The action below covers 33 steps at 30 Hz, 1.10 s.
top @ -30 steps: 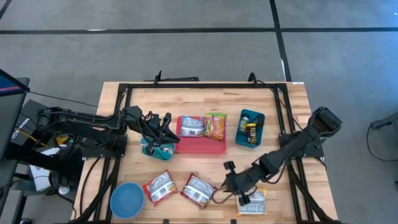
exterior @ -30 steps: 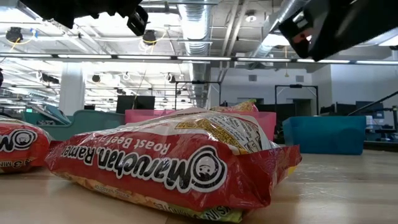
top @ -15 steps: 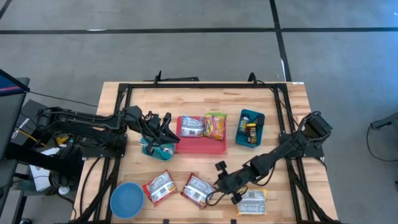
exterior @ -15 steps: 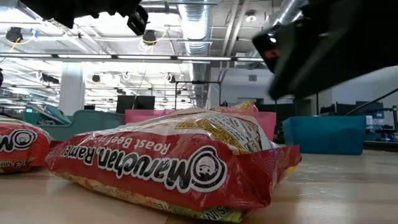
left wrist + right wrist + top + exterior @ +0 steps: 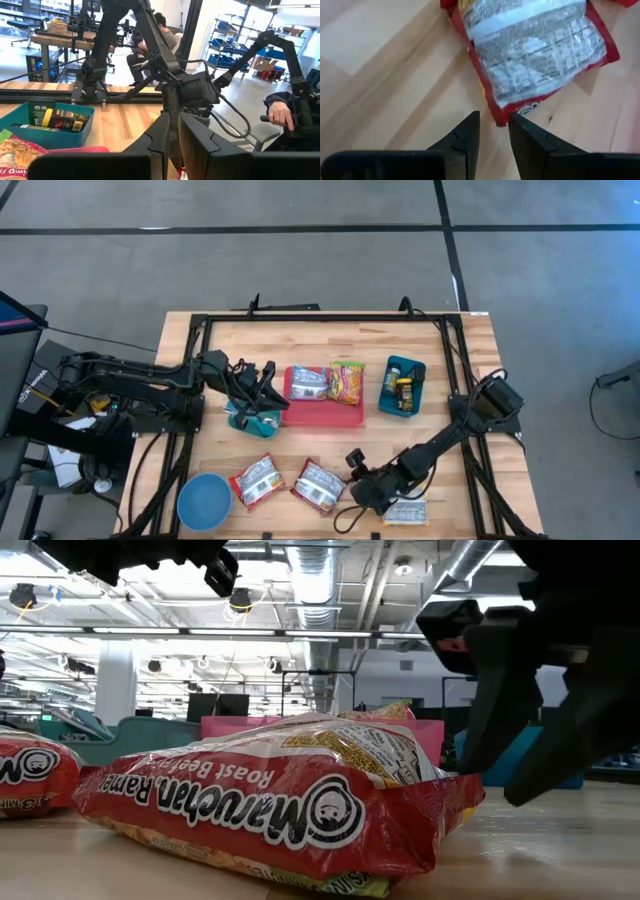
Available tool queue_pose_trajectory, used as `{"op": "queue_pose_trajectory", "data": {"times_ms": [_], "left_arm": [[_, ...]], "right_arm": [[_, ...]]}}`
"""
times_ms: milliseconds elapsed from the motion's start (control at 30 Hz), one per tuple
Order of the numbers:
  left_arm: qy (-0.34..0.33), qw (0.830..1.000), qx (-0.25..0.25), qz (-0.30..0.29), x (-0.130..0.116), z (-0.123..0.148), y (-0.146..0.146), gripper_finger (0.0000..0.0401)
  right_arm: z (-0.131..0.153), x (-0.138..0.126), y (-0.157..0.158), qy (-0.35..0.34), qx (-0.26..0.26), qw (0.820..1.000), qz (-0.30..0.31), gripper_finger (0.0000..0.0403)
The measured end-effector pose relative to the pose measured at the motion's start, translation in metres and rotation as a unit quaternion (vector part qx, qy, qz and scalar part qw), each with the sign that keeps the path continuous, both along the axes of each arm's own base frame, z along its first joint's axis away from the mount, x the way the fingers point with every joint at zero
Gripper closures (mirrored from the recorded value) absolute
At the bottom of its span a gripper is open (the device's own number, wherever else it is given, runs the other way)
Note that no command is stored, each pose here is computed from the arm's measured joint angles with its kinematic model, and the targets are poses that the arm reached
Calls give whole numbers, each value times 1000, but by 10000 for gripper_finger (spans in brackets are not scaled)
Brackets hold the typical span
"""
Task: Pick & Place Food Item
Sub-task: Put the red noodle pack into the red bin
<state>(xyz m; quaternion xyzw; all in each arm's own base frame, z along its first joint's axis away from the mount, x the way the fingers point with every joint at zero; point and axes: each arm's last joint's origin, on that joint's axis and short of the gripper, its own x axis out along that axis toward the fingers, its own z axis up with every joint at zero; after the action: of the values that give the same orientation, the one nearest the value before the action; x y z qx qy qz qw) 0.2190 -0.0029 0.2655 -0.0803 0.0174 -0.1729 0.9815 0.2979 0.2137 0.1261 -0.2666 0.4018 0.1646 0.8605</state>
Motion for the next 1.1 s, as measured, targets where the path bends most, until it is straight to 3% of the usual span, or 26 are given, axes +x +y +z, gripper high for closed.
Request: {"op": "queue_pose_trajectory", "data": {"times_ms": [367,1100], "left_arm": [[-1,1000,0,0,0,0,0,369],[0,1000,0,0,0,0,0,369]], "right_arm": [[-4,4,0,-4,-35,999,-19,305],[-4,9,2,-26,-23,999,-12,305]]}}
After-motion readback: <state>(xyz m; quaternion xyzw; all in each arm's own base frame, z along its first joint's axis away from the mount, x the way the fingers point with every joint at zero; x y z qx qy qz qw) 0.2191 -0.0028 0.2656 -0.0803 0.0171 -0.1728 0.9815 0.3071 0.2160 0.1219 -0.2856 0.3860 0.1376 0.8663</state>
